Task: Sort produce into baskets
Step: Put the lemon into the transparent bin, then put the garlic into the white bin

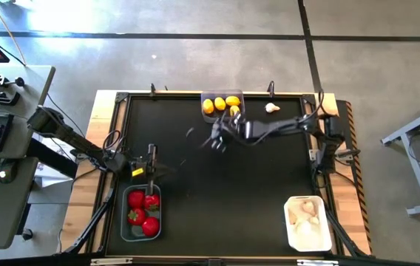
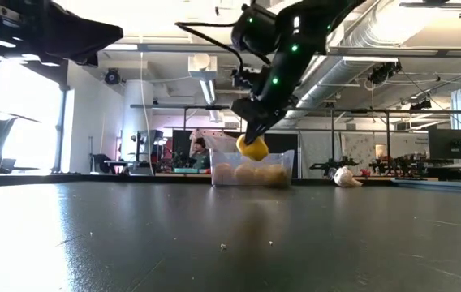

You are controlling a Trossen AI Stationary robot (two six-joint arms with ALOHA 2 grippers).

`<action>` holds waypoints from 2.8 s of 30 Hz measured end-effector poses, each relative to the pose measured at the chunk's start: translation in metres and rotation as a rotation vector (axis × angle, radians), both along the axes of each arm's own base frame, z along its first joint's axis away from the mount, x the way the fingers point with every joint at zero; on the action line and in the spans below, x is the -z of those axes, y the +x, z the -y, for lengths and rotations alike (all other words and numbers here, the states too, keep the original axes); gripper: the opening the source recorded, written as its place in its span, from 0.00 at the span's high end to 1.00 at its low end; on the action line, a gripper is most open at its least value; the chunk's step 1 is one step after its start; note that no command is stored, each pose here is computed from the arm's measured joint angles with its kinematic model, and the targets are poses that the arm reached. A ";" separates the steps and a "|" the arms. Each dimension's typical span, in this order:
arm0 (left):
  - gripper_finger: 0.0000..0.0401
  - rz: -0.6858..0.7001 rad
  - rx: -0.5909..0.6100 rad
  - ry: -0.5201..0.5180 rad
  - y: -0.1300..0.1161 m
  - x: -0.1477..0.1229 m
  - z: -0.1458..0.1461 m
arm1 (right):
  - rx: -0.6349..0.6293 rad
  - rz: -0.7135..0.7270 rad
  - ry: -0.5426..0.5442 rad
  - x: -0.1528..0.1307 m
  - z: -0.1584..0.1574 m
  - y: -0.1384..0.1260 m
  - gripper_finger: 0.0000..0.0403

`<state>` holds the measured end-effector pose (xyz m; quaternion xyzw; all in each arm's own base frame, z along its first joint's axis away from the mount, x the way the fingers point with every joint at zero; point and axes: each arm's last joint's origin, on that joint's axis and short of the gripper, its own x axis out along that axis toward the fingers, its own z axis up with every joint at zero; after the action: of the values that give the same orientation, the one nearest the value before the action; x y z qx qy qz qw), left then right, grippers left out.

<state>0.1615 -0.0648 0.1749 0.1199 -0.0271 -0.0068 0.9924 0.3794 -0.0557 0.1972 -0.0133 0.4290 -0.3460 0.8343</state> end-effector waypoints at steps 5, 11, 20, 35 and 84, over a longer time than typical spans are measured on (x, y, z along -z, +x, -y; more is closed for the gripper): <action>1.00 0.000 -0.023 0.000 0.001 0.000 -0.004 | -0.074 -0.082 -0.116 -0.004 0.037 -0.002 0.83; 1.00 0.000 -0.061 -0.001 0.004 0.000 -0.010 | -0.148 -0.127 -0.213 -0.010 0.067 -0.003 0.83; 1.00 0.000 -0.099 -0.005 0.006 0.000 -0.017 | -0.333 -0.183 -0.111 0.009 0.108 -0.017 0.83; 1.00 -0.007 -0.071 -0.020 0.008 0.001 -0.023 | -0.430 -0.061 0.012 0.014 0.133 -0.024 0.78; 1.00 -0.021 -0.096 -0.154 0.010 0.003 -0.028 | 0.397 0.423 -0.093 0.022 0.062 -0.188 1.00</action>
<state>0.1712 -0.0367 0.1724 0.0444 -0.0114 0.0414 0.9981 0.1911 -0.1182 0.1752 0.1051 0.2235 -0.5167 0.8197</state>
